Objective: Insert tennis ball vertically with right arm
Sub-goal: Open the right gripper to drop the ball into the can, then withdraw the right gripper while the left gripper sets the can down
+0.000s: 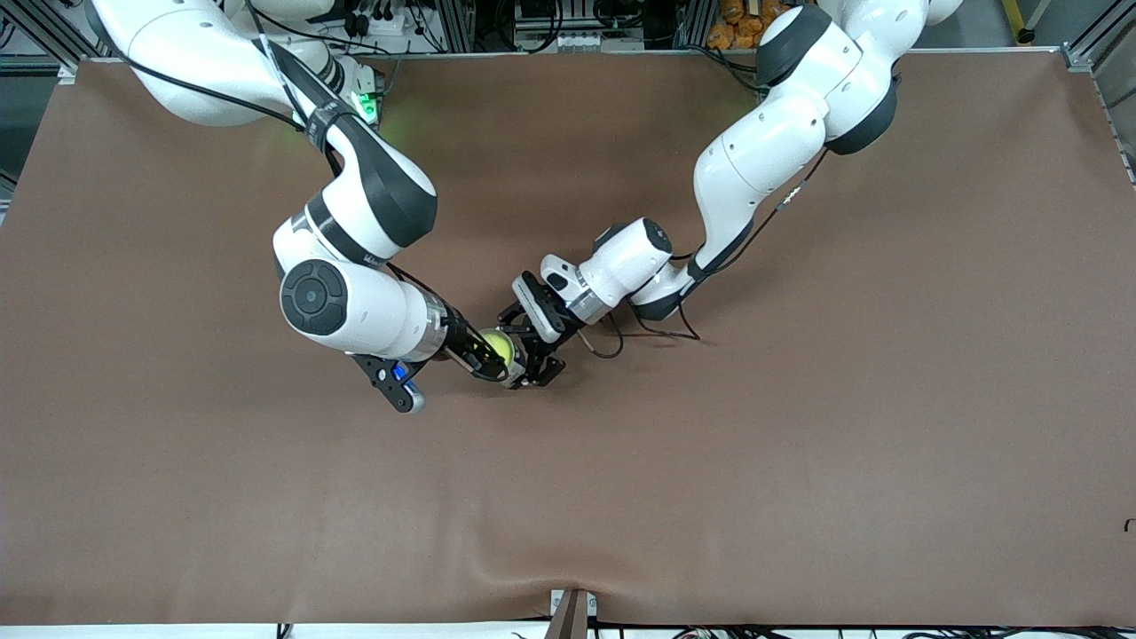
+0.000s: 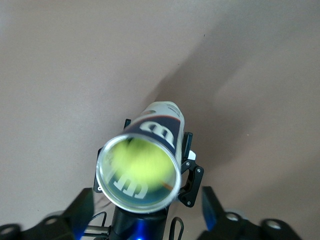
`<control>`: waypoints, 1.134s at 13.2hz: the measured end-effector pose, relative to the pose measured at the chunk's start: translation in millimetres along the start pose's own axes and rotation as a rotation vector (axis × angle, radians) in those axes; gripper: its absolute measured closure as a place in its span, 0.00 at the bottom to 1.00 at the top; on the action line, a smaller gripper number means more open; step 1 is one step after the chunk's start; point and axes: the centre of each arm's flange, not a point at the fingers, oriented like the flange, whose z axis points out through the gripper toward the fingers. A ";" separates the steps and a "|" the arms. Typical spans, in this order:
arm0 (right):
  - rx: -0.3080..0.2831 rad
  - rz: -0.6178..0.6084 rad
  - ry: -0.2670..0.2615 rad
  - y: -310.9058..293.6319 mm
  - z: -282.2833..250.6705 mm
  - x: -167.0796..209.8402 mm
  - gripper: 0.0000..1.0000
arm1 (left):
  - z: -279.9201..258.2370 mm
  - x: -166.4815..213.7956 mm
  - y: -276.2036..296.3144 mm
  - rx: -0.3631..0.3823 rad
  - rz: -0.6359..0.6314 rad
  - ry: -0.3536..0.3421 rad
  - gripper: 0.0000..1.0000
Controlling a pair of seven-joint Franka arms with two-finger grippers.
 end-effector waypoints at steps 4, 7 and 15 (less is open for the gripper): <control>0.005 -0.002 0.001 -1.2 -2.9 -1.4 0.00 | -0.3 0.6 -2.2 0.003 -0.001 0.002 0.00; 0.008 0.021 0.008 3.7 -21.4 15.5 0.00 | -0.7 1.6 -4.5 0.007 -0.001 0.004 0.00; -0.017 -0.237 0.056 85.4 -108.4 152.6 0.00 | -20.1 11.6 -28.1 0.031 -0.151 0.004 0.00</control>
